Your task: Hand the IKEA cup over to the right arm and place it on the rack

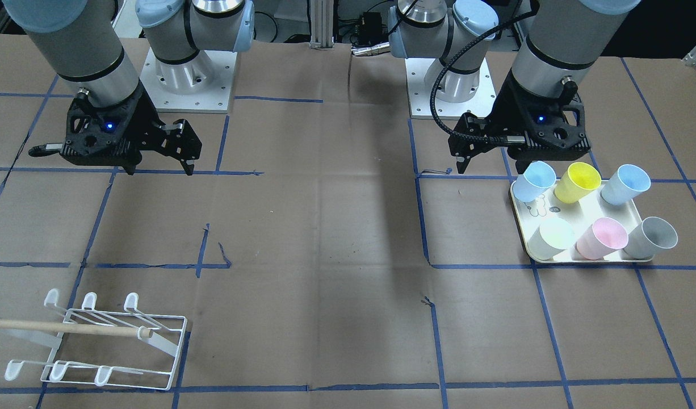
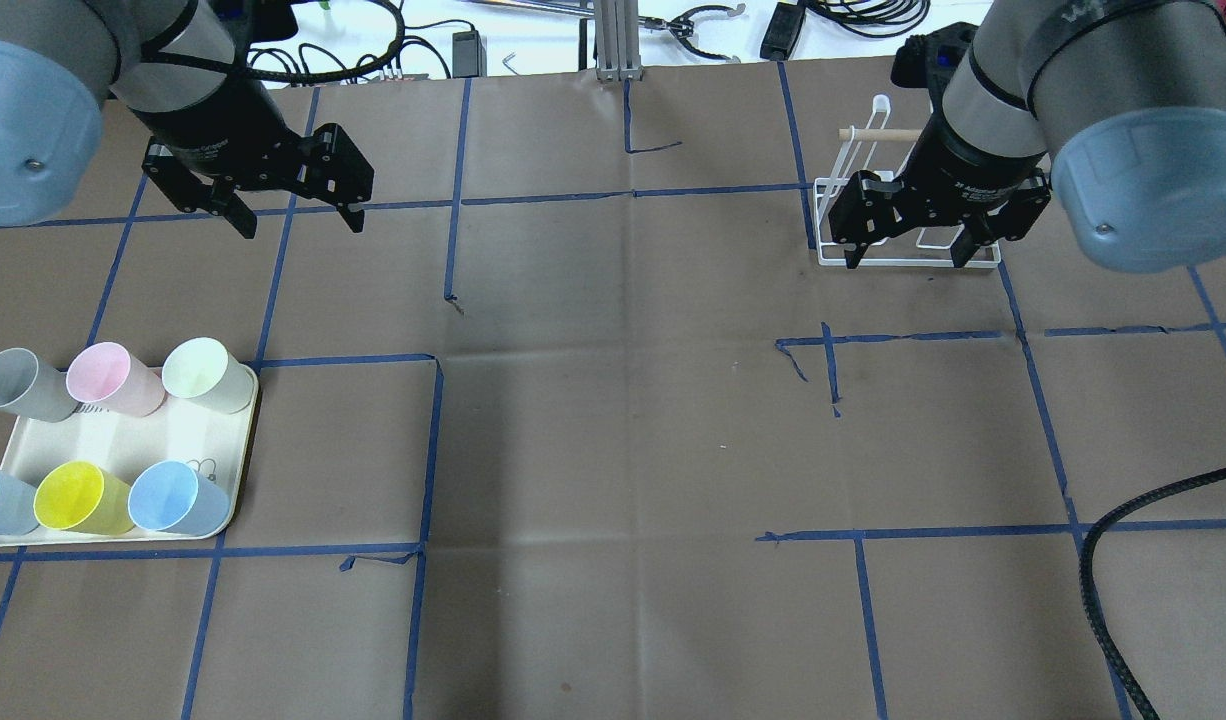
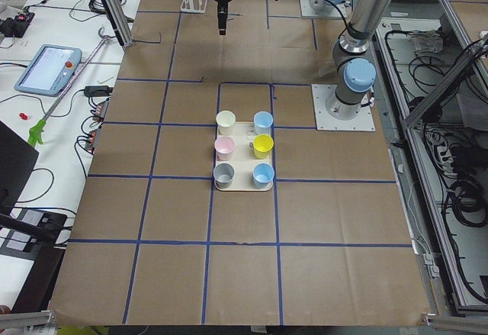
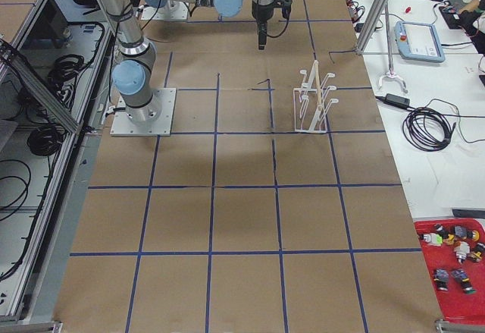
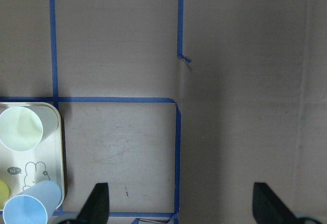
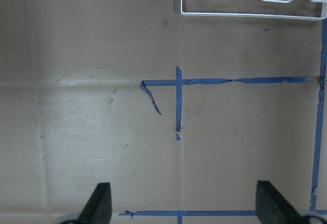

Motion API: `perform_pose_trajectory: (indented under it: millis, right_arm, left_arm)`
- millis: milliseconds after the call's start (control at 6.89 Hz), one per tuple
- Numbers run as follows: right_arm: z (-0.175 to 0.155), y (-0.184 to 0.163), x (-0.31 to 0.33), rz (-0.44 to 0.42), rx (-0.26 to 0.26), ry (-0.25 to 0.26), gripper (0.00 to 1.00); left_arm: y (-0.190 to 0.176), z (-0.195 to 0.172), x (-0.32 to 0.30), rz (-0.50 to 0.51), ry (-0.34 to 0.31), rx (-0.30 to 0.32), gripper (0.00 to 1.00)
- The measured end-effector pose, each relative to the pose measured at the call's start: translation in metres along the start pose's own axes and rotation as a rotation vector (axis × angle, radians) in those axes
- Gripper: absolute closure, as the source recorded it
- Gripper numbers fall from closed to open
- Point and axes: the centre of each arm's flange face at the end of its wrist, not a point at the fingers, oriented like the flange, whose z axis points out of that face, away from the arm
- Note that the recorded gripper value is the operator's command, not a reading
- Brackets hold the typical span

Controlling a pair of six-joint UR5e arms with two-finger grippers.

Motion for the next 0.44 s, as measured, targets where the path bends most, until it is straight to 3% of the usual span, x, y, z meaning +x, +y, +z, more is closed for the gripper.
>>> perform_pose_trajectory:
  millis: [435]
  right_arm:
    - [0.000, 0.000, 0.000, 0.000, 0.000, 0.001, 0.00]
  left_arm:
    - [-0.006, 0.010, -0.075, 0.050, -0.002, -0.012, 0.00]
